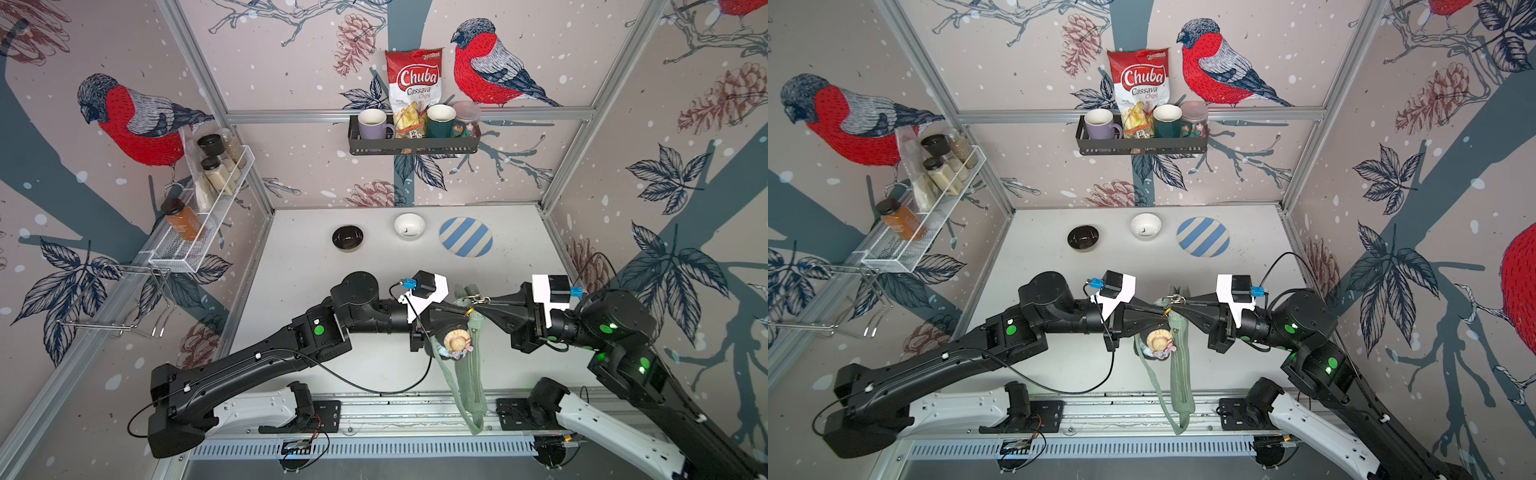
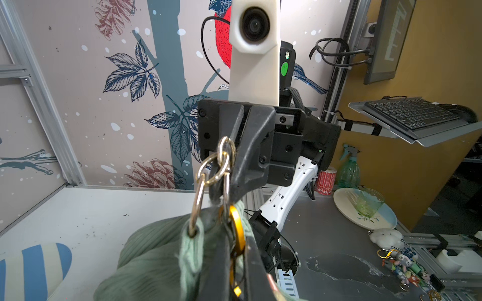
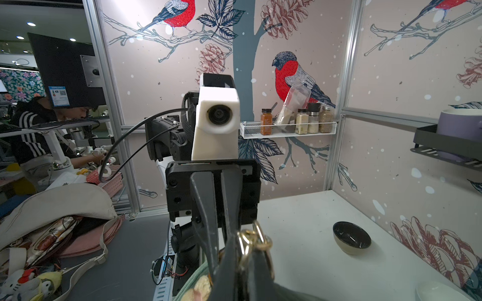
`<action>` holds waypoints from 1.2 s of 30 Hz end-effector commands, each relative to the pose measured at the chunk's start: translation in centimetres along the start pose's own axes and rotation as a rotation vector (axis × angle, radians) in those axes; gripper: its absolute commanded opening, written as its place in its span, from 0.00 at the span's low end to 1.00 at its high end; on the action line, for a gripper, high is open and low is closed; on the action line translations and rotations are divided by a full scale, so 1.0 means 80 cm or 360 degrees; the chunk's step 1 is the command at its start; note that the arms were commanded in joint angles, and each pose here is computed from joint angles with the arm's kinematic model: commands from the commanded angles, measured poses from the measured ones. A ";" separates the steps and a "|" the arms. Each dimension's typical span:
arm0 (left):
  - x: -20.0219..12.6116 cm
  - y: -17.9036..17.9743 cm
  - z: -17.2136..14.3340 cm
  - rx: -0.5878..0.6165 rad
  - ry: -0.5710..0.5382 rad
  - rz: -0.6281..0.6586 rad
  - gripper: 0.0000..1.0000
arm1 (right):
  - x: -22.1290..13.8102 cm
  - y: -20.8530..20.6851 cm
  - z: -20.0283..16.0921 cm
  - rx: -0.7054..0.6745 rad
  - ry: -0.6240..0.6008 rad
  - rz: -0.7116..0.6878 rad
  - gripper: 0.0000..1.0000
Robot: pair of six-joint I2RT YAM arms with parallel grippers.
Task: Remove the decoration from the bag
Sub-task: Remove the decoration item from the bag.
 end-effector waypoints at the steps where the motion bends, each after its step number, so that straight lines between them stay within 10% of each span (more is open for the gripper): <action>1: -0.006 0.000 0.012 0.0053 -0.0052 0.0016 0.00 | -0.003 -0.010 0.003 -0.0044 -0.0013 -0.0091 0.00; 36: -0.022 0.049 0.023 0.0303 0.0045 0.0441 0.00 | 0.018 -0.044 -0.004 0.0440 -0.0110 -0.0228 0.00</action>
Point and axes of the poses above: each gripper's point midway between its finger pads, its own x axis out along the fingers, its own y axis along the line the jaws close on, z = x × y, the point moved 1 cm from there along -x, back along the fingers, and after that the axes turned 2 degrees about x, right-handed, at the moved point
